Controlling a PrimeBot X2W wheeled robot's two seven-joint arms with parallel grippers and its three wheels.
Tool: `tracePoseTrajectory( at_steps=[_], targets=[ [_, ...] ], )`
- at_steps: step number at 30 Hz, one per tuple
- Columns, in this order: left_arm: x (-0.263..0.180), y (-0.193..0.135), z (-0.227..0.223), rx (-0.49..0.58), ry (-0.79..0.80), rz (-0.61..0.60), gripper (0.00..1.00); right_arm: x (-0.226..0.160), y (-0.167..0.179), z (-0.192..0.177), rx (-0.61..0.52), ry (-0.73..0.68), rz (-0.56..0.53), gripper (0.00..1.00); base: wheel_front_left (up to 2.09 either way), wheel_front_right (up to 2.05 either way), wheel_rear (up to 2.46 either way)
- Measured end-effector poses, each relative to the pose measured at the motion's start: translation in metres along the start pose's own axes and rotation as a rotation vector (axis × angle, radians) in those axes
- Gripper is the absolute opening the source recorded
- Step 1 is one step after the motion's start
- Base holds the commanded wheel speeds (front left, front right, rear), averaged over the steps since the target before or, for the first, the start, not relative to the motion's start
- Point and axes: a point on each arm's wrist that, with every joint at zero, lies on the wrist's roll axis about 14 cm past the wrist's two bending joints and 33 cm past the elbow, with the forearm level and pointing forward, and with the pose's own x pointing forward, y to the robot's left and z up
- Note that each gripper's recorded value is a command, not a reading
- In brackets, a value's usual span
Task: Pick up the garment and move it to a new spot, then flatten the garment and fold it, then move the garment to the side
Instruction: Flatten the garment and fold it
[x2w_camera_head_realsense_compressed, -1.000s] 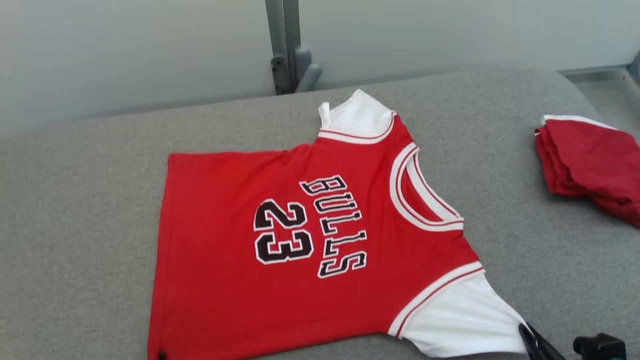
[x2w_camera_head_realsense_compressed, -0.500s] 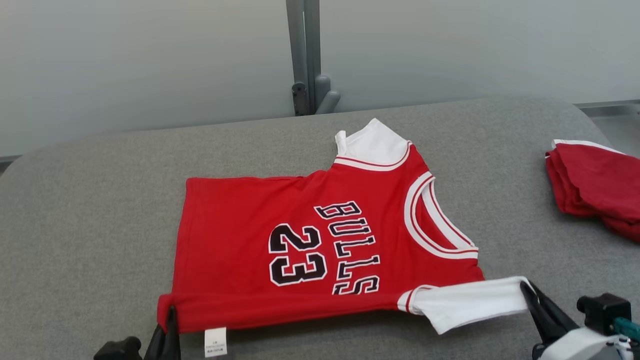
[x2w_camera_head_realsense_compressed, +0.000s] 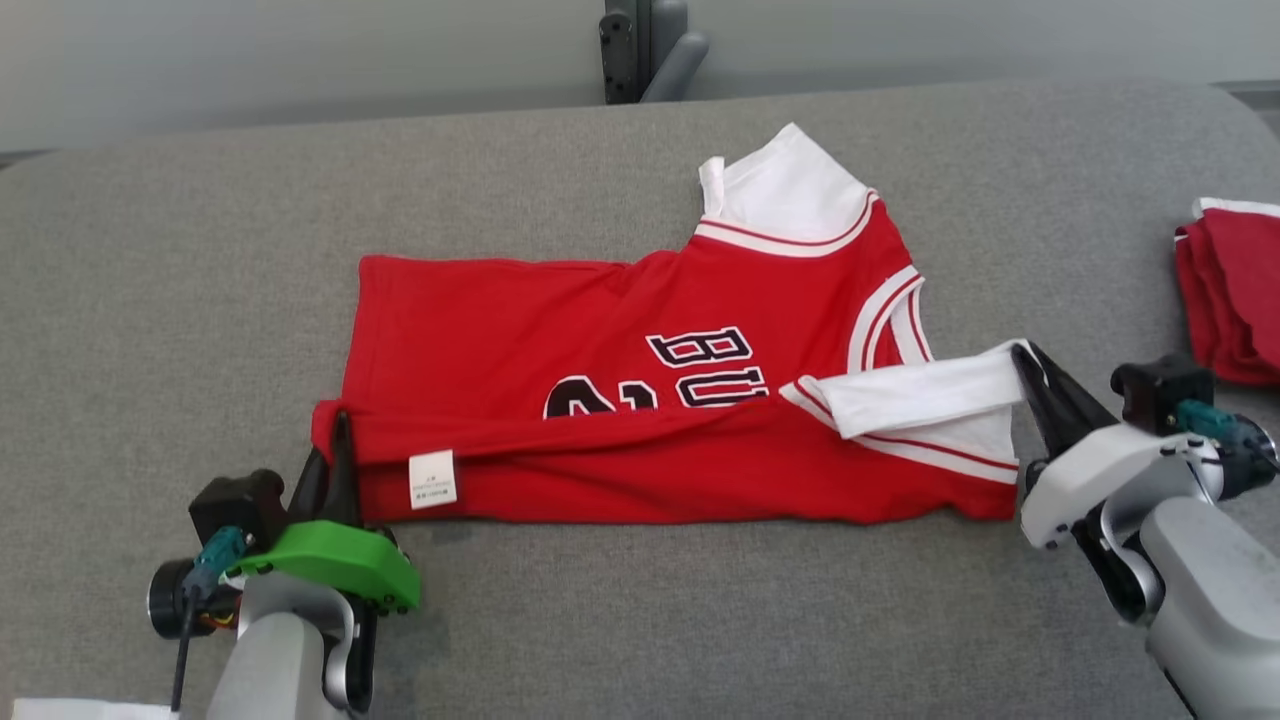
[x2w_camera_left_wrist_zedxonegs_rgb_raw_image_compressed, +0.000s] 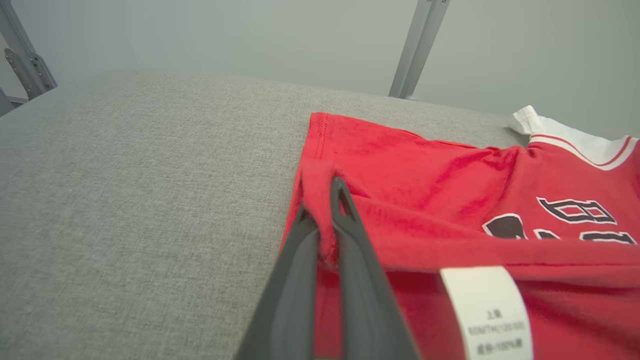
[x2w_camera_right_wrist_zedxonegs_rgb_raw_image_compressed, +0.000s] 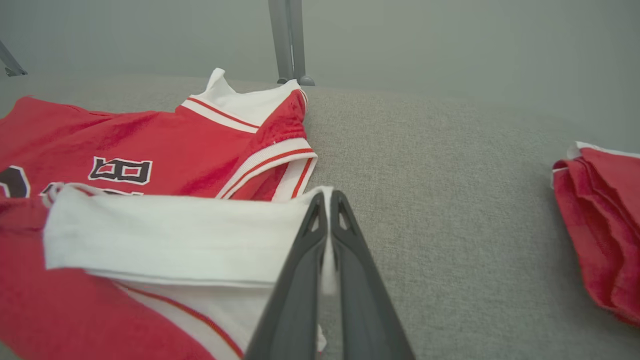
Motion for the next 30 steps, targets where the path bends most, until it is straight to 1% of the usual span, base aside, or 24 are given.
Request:
tracePoseTrajectory(
  at_steps=[2,3,4,5,7,11,13,17,21,23,30],
  targets=[
    [0.01,0.0,-0.002,-0.001,0.009,0.0,0.0,0.015,-0.002,-0.001,0.001,0.01,-0.001,0.0,0.0,0.0,0.0],
    [0.015,0.001,-0.003,-0.003,0.013,0.001,0.27,0.023,-0.003,0.0,0.01,0.006,-0.007,0.39,0.0,0.0,0.0],
    [0.019,0.001,-0.004,-0.007,0.014,0.004,0.69,0.031,-0.004,0.003,0.026,-0.003,-0.015,1.0,0.0,0.0,0.0],
    [0.023,0.003,-0.004,-0.009,0.014,0.009,1.0,0.037,-0.006,0.004,0.043,-0.007,-0.026,1.0,0.0,0.0,0.0],
    [0.029,0.006,-0.006,-0.017,0.015,0.024,1.0,0.046,-0.007,0.0,0.065,-0.005,-0.037,1.0,0.0,0.0,0.0],
    [0.03,0.011,-0.01,-0.02,0.017,0.044,1.0,0.051,-0.01,-0.001,0.073,-0.024,-0.047,1.0,0.0,0.0,0.0],
    [0.023,0.017,-0.01,-0.022,0.013,0.07,1.0,0.043,-0.008,-0.004,0.08,-0.029,-0.047,1.0,0.0,0.0,0.0],
    [0.003,0.019,-0.024,-0.021,0.047,0.08,1.0,0.014,0.005,-0.032,0.105,0.029,-0.032,1.0,0.0,0.0,0.0],
    [-0.005,0.02,-0.028,-0.027,0.056,0.094,1.0,-0.009,0.013,-0.057,0.141,0.091,-0.038,1.0,0.0,0.0,0.0],
    [-0.009,0.019,-0.035,-0.027,0.075,0.092,1.0,-0.014,0.017,-0.065,0.152,0.113,-0.034,1.0,0.0,0.0,0.0],
    [-0.011,0.02,-0.04,-0.027,0.091,0.101,1.0,-0.014,0.021,-0.078,0.172,0.147,-0.042,1.0,0.0,0.0,0.0]
  ],
)
